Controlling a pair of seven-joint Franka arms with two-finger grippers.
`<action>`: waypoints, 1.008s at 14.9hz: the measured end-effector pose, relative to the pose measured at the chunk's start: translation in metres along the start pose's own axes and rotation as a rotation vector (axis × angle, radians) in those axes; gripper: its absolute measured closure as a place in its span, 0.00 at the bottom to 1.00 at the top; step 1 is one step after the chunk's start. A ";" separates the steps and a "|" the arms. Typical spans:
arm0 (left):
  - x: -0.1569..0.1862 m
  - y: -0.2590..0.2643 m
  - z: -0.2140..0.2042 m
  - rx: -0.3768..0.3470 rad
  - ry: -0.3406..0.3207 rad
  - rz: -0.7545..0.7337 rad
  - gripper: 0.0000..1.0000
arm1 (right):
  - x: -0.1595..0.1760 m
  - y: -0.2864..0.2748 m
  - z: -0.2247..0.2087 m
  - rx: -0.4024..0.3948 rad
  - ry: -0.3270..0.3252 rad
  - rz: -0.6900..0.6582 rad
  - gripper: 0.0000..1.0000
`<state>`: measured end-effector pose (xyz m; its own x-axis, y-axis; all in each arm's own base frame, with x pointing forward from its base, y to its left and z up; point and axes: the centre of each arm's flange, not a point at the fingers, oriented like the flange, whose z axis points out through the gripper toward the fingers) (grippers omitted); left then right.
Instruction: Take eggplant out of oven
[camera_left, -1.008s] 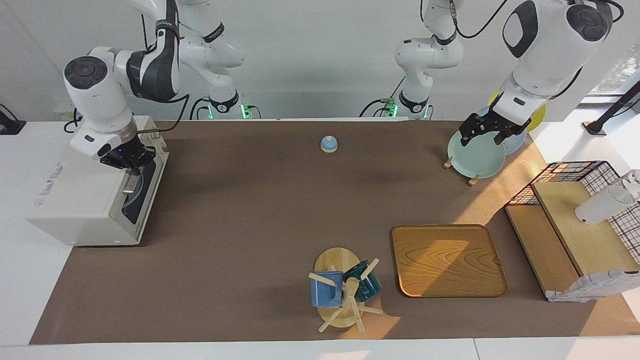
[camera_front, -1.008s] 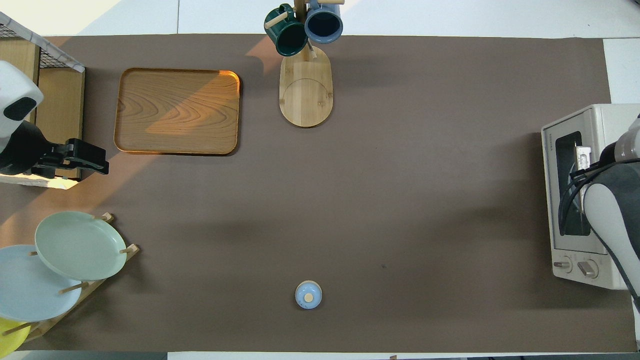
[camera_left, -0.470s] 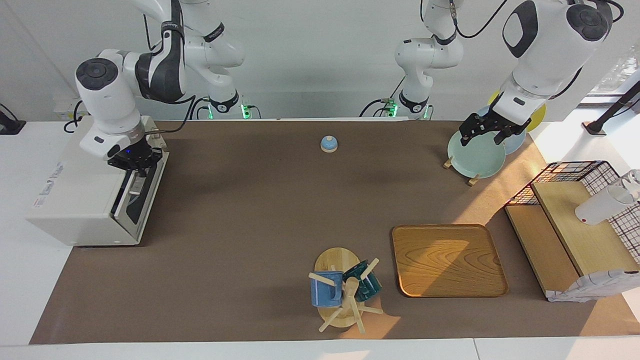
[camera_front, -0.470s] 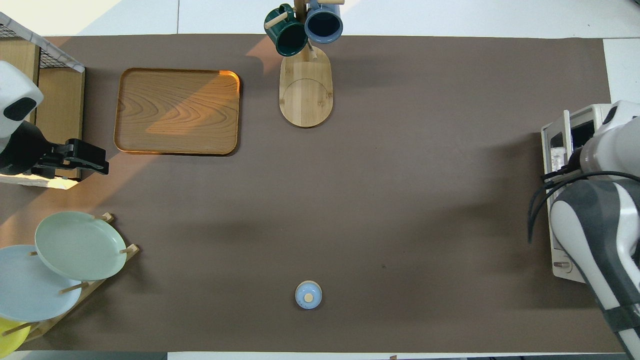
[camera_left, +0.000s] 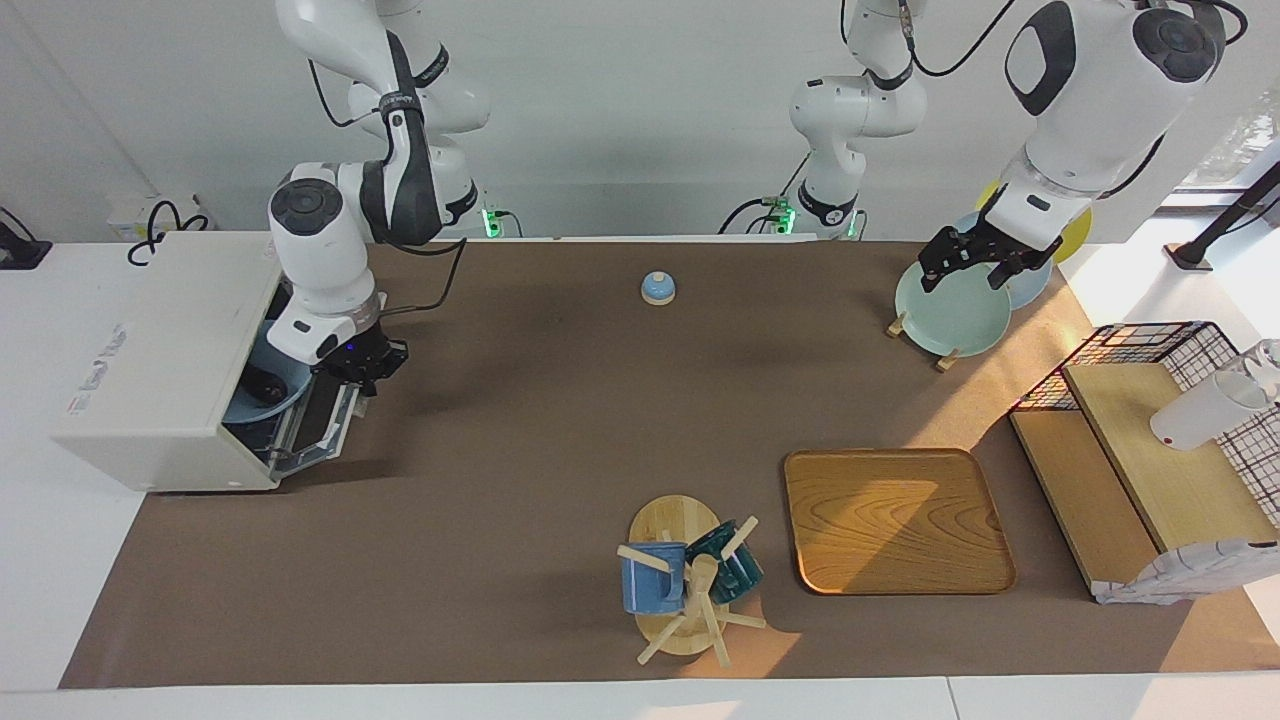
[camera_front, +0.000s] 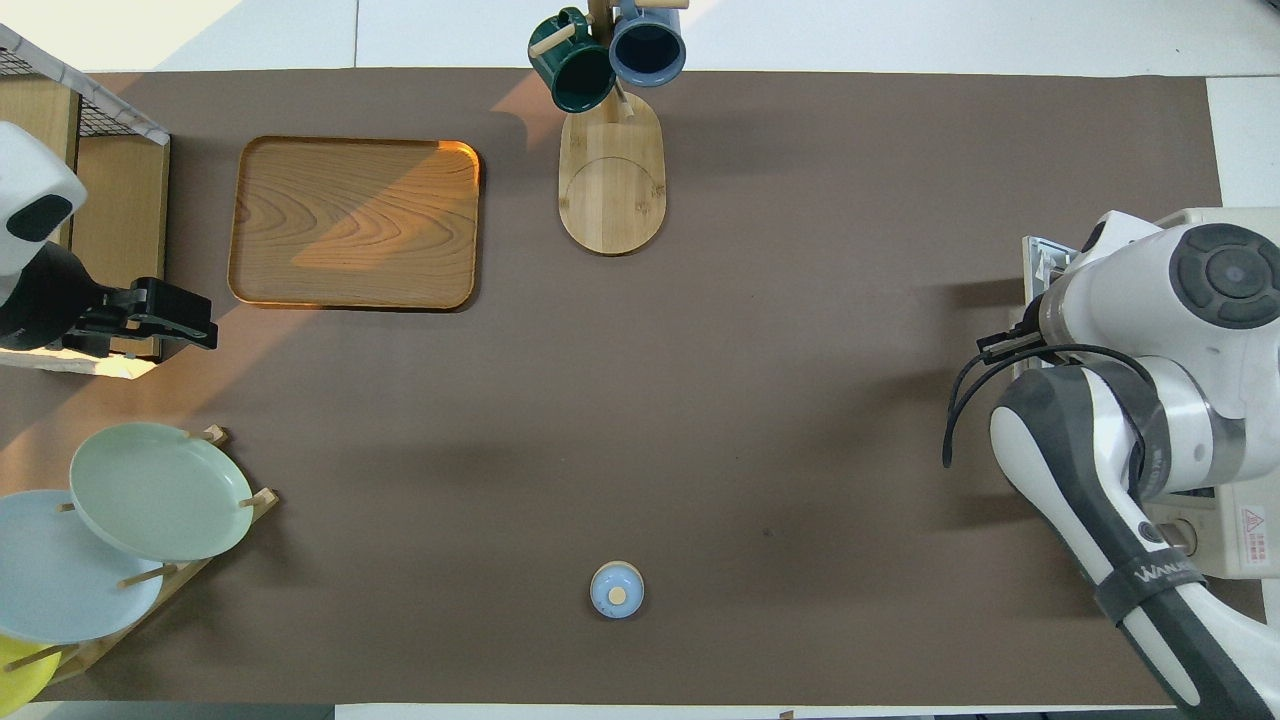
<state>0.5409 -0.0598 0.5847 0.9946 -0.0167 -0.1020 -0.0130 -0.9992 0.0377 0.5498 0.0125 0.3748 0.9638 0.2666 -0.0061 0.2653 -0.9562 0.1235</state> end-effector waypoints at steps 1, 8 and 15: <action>0.000 0.000 0.000 0.000 0.000 0.000 0.00 | 0.000 -0.003 0.009 0.014 0.009 0.018 0.99; 0.000 0.000 0.000 0.000 0.000 0.000 0.00 | 0.006 -0.018 0.068 0.044 -0.006 0.122 0.99; 0.000 0.000 0.000 0.000 0.000 0.000 0.00 | 0.013 -0.036 0.062 0.138 0.009 0.211 0.94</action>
<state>0.5409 -0.0598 0.5847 0.9946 -0.0167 -0.1020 -0.0129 -0.9992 0.0377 0.5546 0.0425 0.3091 0.9981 0.0603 0.0140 0.0605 -0.9980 -0.0159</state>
